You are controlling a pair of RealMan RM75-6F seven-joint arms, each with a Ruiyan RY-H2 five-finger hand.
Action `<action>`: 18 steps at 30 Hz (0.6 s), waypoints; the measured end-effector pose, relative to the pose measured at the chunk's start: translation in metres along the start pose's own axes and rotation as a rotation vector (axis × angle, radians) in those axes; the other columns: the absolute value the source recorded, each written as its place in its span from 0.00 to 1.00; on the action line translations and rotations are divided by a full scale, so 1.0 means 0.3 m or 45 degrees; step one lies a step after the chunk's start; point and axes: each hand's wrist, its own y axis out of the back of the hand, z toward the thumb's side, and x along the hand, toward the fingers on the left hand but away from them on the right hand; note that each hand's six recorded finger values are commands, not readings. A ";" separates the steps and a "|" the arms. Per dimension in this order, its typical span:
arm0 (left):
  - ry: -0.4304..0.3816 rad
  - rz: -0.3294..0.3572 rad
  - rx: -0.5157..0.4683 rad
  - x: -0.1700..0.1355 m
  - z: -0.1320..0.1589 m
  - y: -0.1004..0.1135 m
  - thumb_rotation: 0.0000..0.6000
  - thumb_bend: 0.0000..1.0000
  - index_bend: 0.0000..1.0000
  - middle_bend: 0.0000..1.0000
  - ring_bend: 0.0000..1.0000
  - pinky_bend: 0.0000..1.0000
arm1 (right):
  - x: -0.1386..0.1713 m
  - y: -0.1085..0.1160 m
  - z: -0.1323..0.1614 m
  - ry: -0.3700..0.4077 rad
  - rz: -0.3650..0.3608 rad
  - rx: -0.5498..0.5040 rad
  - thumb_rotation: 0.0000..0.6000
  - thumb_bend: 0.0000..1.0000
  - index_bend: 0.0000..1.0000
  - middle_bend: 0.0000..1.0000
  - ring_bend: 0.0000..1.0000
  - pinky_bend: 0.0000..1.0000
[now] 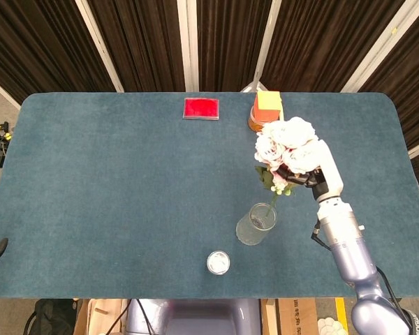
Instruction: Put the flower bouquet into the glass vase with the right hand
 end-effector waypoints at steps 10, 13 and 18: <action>-0.002 -0.006 0.015 -0.002 0.009 -0.009 1.00 0.34 0.14 0.00 0.00 0.09 | 0.018 0.005 -0.059 -0.044 0.040 -0.017 1.00 0.40 0.47 0.58 0.62 0.24; -0.002 -0.007 0.019 -0.002 0.010 -0.011 1.00 0.34 0.14 0.00 0.00 0.09 | 0.023 -0.001 -0.079 -0.056 0.057 -0.021 1.00 0.40 0.47 0.58 0.61 0.24; 0.000 -0.006 0.019 -0.001 0.010 -0.010 1.00 0.34 0.14 0.00 0.00 0.09 | 0.025 -0.013 -0.120 -0.082 0.088 -0.023 1.00 0.40 0.47 0.58 0.58 0.24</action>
